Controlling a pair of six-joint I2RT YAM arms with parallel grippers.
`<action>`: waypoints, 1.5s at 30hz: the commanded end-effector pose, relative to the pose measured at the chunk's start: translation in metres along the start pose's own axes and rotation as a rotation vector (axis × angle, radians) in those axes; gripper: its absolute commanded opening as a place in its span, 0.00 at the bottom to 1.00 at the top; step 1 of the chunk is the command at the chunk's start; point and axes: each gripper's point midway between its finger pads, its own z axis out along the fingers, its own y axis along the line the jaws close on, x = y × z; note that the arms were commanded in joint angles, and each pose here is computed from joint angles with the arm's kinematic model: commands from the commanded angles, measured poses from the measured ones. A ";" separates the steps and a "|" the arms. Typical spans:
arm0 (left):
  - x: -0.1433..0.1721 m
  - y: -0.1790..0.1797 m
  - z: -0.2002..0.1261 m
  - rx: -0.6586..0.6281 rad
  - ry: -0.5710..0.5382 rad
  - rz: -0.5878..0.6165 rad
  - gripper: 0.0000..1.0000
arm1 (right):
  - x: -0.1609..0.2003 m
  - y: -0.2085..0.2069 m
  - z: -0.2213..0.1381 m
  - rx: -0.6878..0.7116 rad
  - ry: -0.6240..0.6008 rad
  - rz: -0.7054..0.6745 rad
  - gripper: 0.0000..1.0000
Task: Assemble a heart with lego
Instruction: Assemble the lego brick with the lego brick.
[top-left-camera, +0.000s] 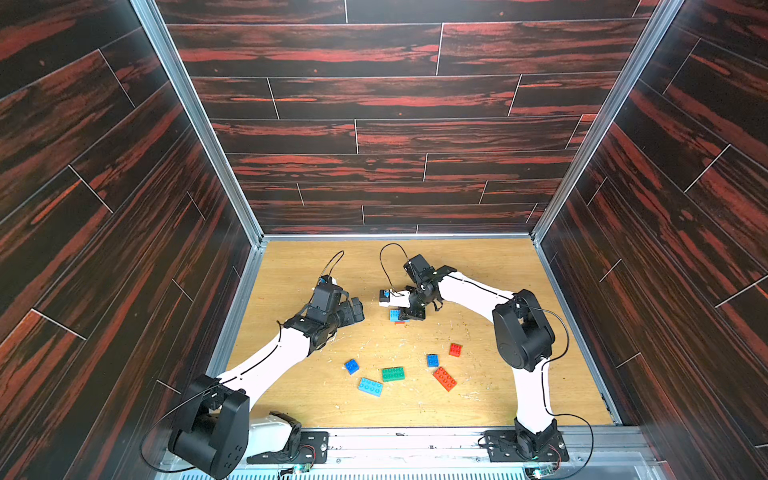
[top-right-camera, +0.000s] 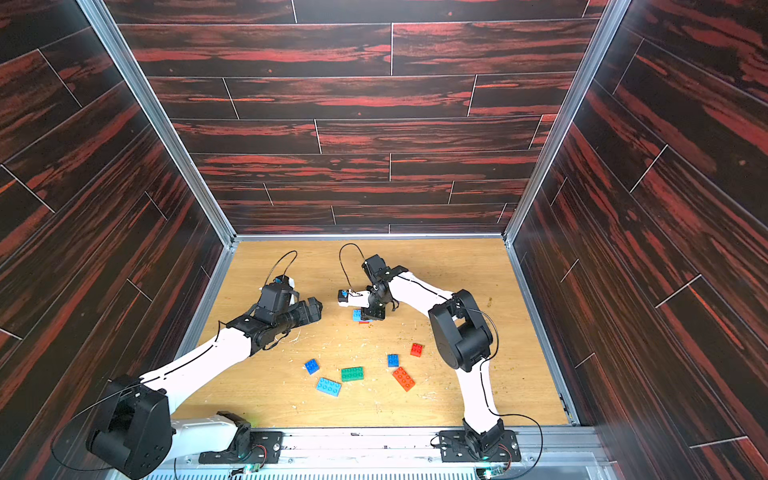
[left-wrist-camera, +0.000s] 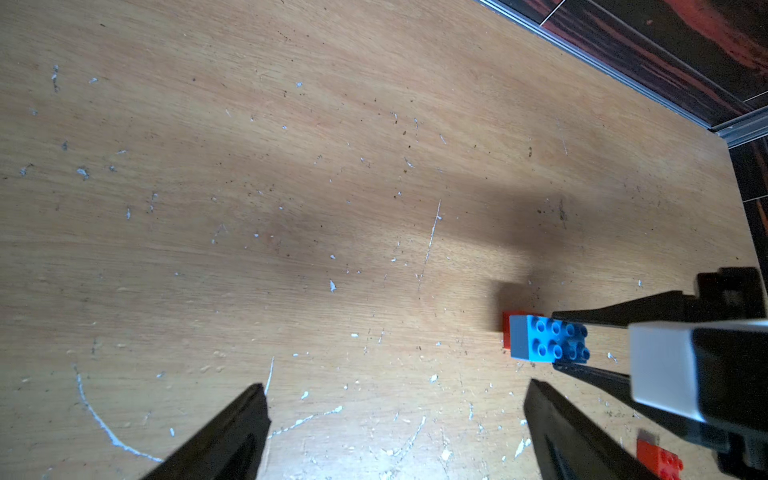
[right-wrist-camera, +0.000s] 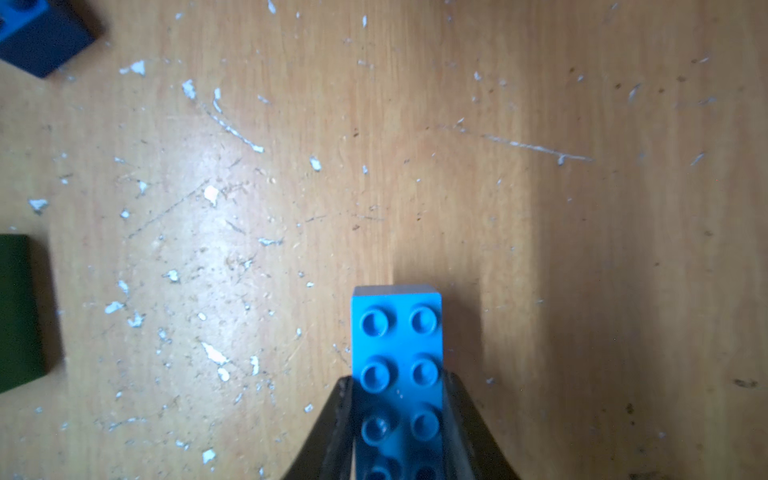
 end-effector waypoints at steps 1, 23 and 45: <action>0.001 0.005 -0.004 -0.012 -0.004 0.003 1.00 | -0.003 0.002 -0.003 -0.011 -0.019 0.017 0.00; 0.003 0.009 -0.002 -0.032 0.000 0.014 1.00 | 0.018 0.011 0.021 -0.084 0.064 0.059 0.00; 0.003 0.008 -0.005 -0.022 -0.005 0.006 1.00 | 0.031 0.022 0.022 -0.026 0.152 0.110 0.00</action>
